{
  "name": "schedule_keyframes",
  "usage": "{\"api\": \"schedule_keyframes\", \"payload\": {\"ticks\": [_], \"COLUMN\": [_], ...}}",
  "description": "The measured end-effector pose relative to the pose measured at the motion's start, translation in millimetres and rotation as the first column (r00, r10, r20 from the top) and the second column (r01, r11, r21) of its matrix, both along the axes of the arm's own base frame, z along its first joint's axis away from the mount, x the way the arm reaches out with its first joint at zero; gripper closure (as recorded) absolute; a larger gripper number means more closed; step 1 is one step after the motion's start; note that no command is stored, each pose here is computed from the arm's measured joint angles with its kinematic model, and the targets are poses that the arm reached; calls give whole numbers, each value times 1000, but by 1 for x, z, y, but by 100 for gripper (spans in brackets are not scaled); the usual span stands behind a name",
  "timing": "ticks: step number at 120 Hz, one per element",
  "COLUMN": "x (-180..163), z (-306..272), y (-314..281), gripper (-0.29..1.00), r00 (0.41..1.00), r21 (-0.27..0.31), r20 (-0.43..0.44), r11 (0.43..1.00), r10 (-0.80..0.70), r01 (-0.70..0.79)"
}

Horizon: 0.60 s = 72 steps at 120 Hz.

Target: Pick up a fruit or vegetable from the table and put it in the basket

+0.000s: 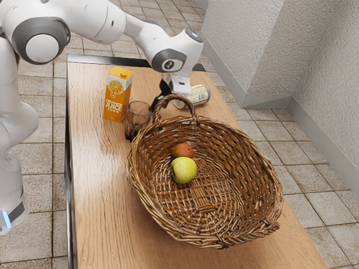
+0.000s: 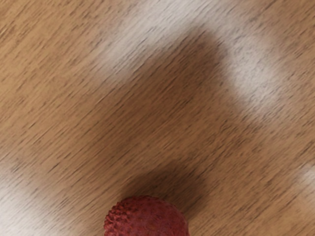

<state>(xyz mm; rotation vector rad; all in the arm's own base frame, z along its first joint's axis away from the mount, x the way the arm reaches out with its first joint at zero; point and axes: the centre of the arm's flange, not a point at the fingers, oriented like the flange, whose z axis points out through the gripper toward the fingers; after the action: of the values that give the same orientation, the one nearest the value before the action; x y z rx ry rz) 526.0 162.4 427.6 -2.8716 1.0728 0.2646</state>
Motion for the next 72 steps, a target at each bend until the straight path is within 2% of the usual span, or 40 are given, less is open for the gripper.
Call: {"api": "schedule_keyframes", "payload": {"ticks": [44, 72], "x": [12, 19], "z": [2, 3], "y": [-1, -16], "gripper": [0, 0], "r00": [994, 984], "r21": [36, 12], "r20": [98, 144], "r11": [998, 994], "r10": [55, 102], "r01": [-58, -105]}}
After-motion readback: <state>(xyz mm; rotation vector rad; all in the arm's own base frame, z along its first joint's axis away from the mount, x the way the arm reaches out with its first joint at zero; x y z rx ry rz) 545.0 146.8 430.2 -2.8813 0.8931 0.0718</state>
